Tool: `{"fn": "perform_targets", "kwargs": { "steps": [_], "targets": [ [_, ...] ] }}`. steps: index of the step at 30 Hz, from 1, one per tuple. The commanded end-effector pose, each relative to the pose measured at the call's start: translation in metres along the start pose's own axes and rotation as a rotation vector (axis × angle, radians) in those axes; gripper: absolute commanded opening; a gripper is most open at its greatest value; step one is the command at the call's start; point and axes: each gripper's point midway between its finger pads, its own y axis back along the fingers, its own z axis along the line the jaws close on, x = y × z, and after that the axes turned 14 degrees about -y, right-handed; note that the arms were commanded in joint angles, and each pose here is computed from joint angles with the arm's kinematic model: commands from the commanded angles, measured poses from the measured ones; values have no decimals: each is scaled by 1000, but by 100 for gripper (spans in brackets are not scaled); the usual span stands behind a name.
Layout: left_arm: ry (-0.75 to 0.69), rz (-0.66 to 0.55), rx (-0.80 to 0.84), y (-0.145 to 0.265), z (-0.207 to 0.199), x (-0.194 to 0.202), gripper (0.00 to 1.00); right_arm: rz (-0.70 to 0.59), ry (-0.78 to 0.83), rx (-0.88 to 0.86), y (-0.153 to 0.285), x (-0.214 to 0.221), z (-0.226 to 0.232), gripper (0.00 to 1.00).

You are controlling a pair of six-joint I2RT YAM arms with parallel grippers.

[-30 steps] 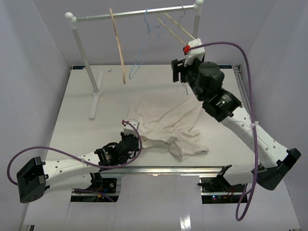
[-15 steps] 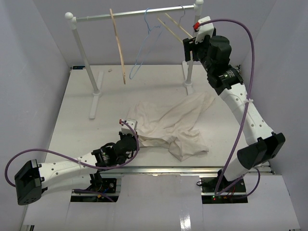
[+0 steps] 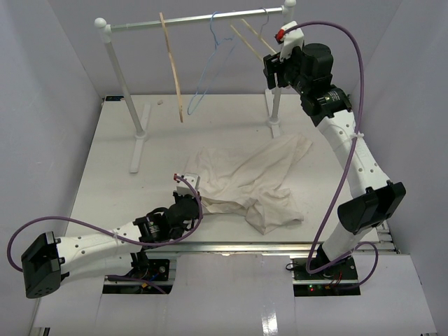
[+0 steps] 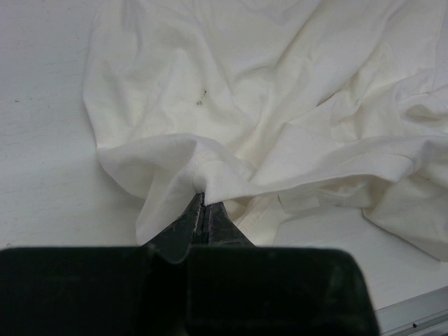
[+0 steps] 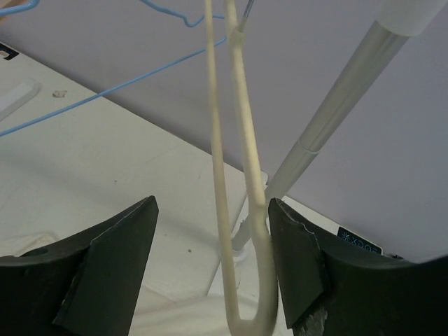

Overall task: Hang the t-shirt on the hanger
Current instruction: Pick up the hanger from the clothesline.

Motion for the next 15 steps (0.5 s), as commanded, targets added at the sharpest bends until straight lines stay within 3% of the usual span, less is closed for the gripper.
{"fn": "perform_targets", "kwargs": {
  "steps": [1, 6, 15],
  "targets": [
    [6, -13, -15, -2, 2, -5, 0, -43, -19, -50, 6, -18, 8, 68],
    [-3, -5, -16, -3, 2, -4, 0, -41, -42, -45, 3, -16, 8, 56],
    [-1, -8, -16, -2, 2, -5, 0, -51, -85, -40, -7, -22, 9, 50]
  ]
}}
